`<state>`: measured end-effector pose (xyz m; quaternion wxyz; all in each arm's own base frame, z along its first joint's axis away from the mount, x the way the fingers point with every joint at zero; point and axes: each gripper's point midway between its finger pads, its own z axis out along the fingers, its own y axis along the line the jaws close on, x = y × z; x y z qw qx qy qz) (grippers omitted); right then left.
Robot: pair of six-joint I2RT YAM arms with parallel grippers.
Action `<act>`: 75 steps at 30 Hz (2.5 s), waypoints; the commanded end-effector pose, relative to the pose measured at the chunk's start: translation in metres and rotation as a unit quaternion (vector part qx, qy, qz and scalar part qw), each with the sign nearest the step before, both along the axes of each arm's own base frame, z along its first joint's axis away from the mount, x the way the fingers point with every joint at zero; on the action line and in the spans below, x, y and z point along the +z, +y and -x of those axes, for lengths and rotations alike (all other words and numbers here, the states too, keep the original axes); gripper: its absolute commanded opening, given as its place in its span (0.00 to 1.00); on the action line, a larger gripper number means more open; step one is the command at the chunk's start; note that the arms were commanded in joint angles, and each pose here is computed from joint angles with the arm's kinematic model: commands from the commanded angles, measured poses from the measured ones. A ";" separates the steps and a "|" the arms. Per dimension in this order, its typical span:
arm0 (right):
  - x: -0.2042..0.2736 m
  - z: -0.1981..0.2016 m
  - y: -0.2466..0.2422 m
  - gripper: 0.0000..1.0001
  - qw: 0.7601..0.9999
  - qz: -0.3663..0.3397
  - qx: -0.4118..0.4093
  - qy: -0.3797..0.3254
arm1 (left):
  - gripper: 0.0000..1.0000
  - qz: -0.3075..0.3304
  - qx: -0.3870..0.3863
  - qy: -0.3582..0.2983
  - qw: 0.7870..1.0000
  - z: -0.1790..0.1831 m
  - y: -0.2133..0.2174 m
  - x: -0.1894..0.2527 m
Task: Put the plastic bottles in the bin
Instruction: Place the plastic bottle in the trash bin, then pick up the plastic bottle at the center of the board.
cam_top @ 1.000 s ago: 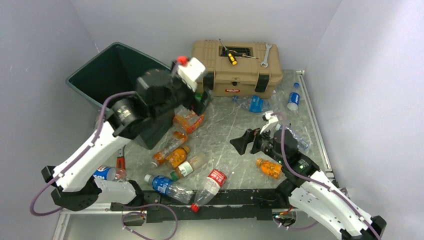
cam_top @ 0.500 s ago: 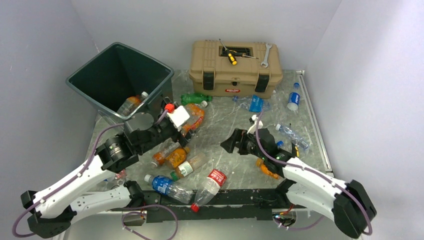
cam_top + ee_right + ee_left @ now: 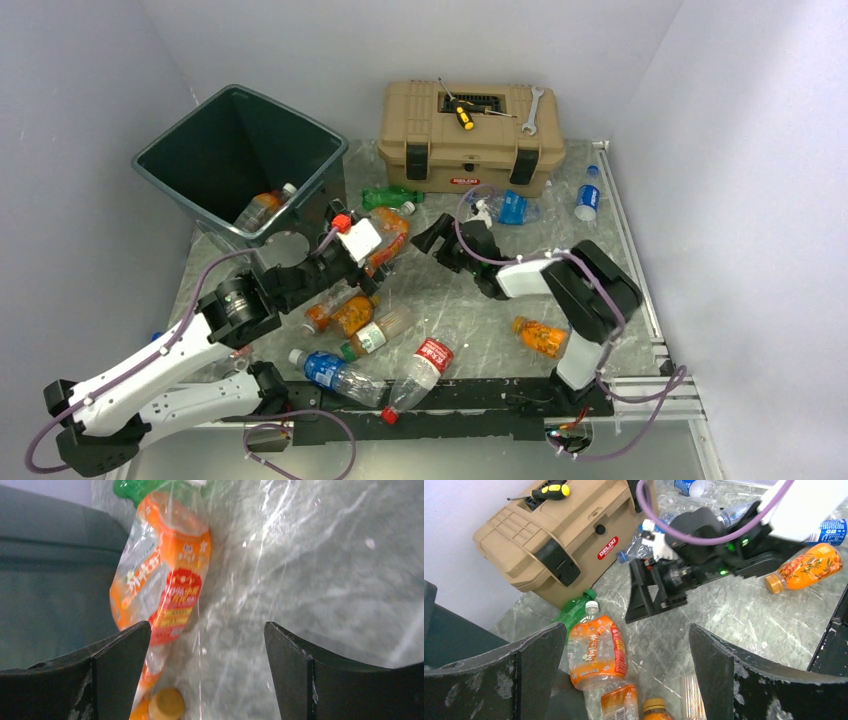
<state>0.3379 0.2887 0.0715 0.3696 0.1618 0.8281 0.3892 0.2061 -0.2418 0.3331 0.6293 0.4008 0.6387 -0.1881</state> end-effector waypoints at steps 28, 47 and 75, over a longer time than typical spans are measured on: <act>-0.032 -0.041 0.075 0.47 0.990 -0.131 0.003 0.051 | 0.97 0.021 0.015 -0.029 0.999 -0.002 0.005 0.019; 0.055 0.019 -0.016 0.00 0.993 -0.038 0.038 -0.106 | 0.98 0.024 0.003 -0.017 1.000 -0.004 -0.007 0.008; 0.176 0.168 -0.060 0.00 0.900 0.050 0.246 -0.356 | 0.94 0.158 -0.099 0.255 0.949 0.015 -0.112 0.072</act>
